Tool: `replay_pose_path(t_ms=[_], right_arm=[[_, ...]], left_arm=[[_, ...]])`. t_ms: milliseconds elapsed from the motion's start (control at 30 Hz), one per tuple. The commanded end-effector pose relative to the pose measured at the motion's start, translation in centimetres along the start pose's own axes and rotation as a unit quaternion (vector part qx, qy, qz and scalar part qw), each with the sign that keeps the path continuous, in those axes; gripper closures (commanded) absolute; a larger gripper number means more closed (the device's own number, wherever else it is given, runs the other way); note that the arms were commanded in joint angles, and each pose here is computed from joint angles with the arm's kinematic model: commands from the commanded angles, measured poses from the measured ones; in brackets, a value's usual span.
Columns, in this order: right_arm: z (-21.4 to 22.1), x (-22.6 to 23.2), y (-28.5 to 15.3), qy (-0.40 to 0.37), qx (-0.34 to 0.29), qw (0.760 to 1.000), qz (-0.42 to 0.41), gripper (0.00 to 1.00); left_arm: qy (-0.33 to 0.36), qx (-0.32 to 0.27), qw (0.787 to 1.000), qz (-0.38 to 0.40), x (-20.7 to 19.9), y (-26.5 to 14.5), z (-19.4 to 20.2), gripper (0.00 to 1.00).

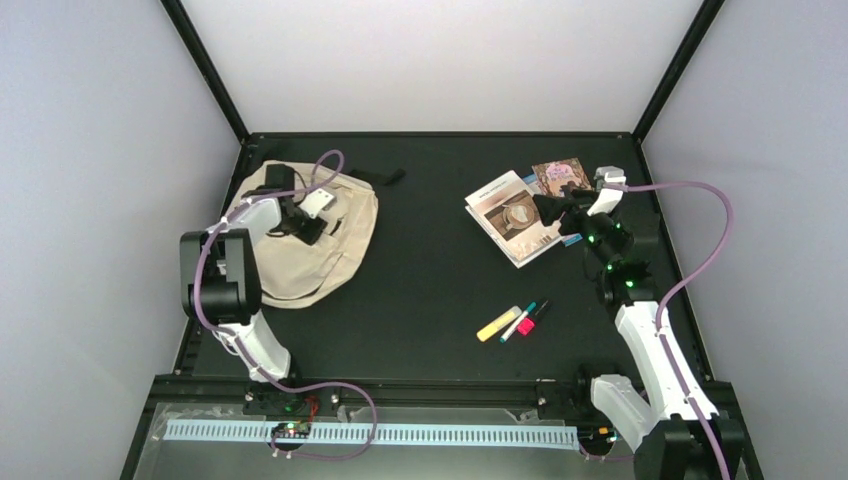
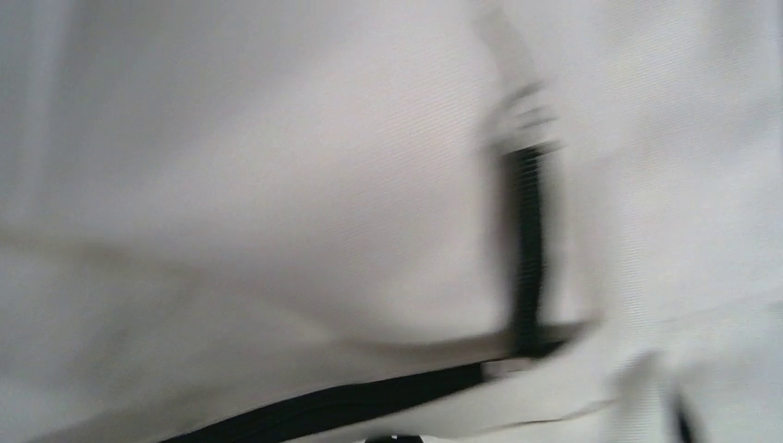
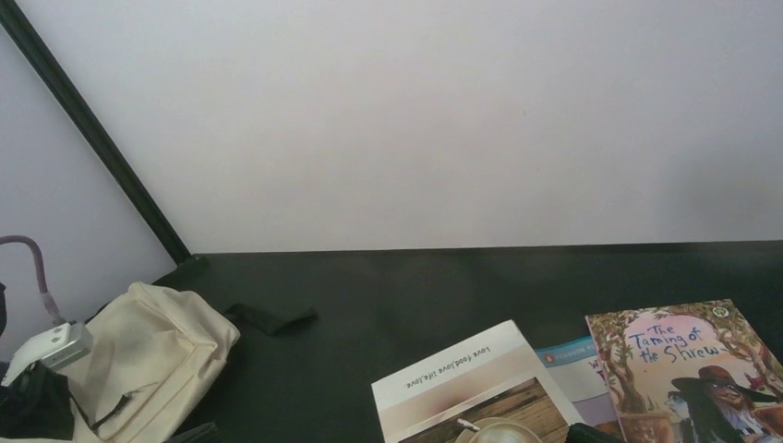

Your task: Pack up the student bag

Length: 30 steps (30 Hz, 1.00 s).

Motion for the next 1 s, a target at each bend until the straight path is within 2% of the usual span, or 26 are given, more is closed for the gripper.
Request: replay_pose_path(t_ms=[0, 133, 200, 233, 300, 333, 433, 600, 700, 867, 933, 967], right_arm=[[-0.1, 0.6, -0.4, 0.008, -0.001, 1.000, -0.018, 0.00], [-0.2, 0.8, -0.5, 0.007, -0.003, 1.000, -0.020, 0.00], [-0.3, 0.8, -0.5, 0.006, -0.004, 1.000, -0.022, 0.00], [-0.3, 0.9, -0.6, 0.005, -0.004, 1.000, -0.022, 0.00], [-0.3, 0.9, -0.6, 0.003, -0.004, 1.000, -0.021, 0.00], [-0.3, 0.9, -0.6, 0.003, -0.003, 1.000, -0.021, 0.00], [0.0, 0.8, -0.6, 0.003, -0.003, 1.000, -0.019, 0.00], [0.4, 0.7, -0.4, 0.006, -0.002, 1.000, -0.019, 0.00], [0.4, 0.7, -0.2, 0.010, -0.001, 1.000, -0.024, 0.00], [0.3, 0.7, -0.2, 0.011, 0.001, 1.000, -0.024, 0.00], [0.3, 0.7, -0.4, 0.008, 0.000, 1.000, -0.020, 0.00], [0.3, 0.7, -0.5, 0.006, -0.002, 1.000, -0.017, 0.00]], left_arm=[[0.075, -0.046, 0.993, 0.074, -5.4, -1.8, -1.5, 0.99], [0.138, -0.046, 0.986, 0.079, -9.2, -2.5, -1.7, 0.99], [0.145, -0.052, 0.986, 0.061, -9.3, -3.3, -2.5, 0.98], [0.141, -0.047, 0.987, 0.052, -9.0, -3.6, -2.9, 0.85], [0.107, -0.024, 0.994, 0.020, -7.5, -3.9, -4.0, 0.08], [0.083, -0.006, 0.997, -0.004, -6.4, -3.8, -4.4, 0.02], [0.050, 0.023, 0.998, -0.028, -4.6, -3.1, -4.6, 0.01], [0.102, 0.055, 0.993, 0.013, -5.1, -1.0, -2.9, 0.01], [0.126, 0.061, 0.990, 0.010, -4.8, 0.7, -2.6, 0.01], [0.133, 0.102, 0.986, 0.017, -4.4, 3.3, -2.0, 0.01], [0.130, 0.121, 0.984, 0.024, -4.5, 3.9, -1.1, 0.04], [0.130, 0.127, 0.983, 0.019, -4.5, 4.2, -0.5, 0.09]])
Point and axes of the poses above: each gripper's point midway between its finger pads, its own y axis out along the fingers, its own x axis along the line the jaws close on, z = x × y, the point moved 9 cm from there along -y, back along the fingers, and after that the axes turned 9 degrees about -y, right-handed, at the moved point
